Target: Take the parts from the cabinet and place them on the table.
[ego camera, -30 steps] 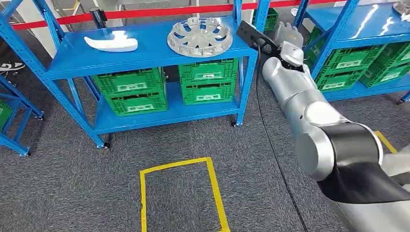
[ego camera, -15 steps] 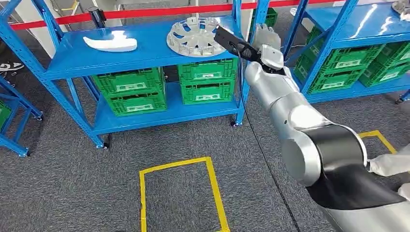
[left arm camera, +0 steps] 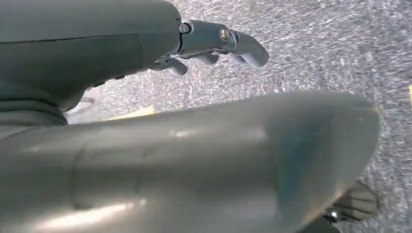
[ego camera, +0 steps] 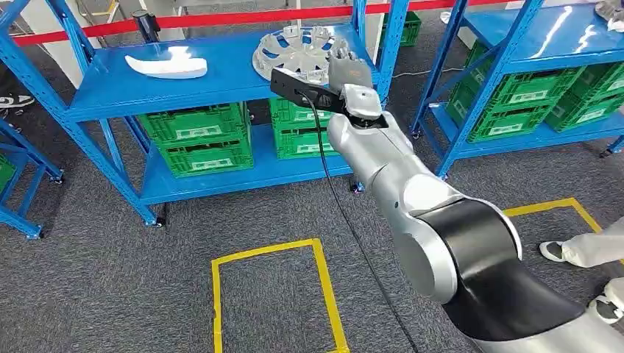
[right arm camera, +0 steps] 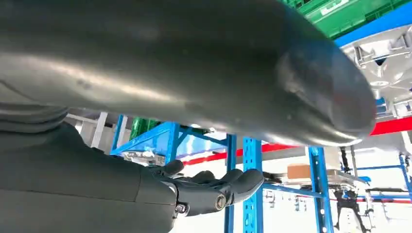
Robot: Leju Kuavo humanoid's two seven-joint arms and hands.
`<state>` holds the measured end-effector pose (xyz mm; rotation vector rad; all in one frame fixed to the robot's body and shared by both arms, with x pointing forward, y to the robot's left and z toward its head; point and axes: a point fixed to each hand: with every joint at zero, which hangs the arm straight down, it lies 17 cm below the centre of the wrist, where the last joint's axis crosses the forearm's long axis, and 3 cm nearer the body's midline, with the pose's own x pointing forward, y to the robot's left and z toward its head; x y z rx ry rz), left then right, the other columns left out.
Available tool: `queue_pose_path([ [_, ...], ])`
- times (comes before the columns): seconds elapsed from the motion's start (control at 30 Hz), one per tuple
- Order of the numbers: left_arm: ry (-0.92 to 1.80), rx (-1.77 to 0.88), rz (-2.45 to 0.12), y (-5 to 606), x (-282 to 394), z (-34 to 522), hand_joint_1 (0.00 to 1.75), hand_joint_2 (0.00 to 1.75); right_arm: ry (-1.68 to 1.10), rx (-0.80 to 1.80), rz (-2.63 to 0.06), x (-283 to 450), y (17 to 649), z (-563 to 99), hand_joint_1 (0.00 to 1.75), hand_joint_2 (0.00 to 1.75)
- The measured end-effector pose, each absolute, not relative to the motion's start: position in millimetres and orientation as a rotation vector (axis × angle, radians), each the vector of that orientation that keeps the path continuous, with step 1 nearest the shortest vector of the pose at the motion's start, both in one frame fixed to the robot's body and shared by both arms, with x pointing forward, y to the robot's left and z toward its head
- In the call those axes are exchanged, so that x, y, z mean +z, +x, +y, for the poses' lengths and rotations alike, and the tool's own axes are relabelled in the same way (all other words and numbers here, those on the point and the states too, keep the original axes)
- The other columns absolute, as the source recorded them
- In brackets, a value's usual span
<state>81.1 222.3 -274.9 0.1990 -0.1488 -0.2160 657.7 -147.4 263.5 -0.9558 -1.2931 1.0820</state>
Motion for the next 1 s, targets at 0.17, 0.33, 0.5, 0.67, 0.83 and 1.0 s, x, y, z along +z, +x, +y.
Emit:
queue_pose_path([
  [0.17,0.199,-0.216,-0.151,81.2,-274.9,222.2,0.00,0.00,-0.958,1.084,-1.293,263.5,657.7,-147.5,0.00,0.00],
  [0.33,0.198,-0.217,-0.153,81.6,-274.9,221.9,0.00,0.00,-0.962,1.085,-1.290,263.6,657.6,-147.6,0.00,0.00],
  [0.5,0.196,-0.218,-0.171,86.0,-274.2,221.3,0.00,0.00,-0.964,1.083,-1.285,262.8,657.6,-148.6,0.00,0.00],
  [0.67,0.198,-0.217,-0.161,84.5,-274.5,222.0,0.00,0.00,-0.968,1.079,-1.280,262.5,657.9,-150.9,0.00,0.00],
  [0.83,0.202,-0.216,-0.141,80.1,-275.3,224.9,0.00,0.00,-0.970,1.081,-1.279,262.6,657.9,-151.0,0.00,0.00],
  [1.0,0.201,-0.224,-0.153,82.0,-274.9,223.0,0.00,0.00,-0.977,1.077,-1.280,266.5,659.4,-153.9,0.00,0.00],
])
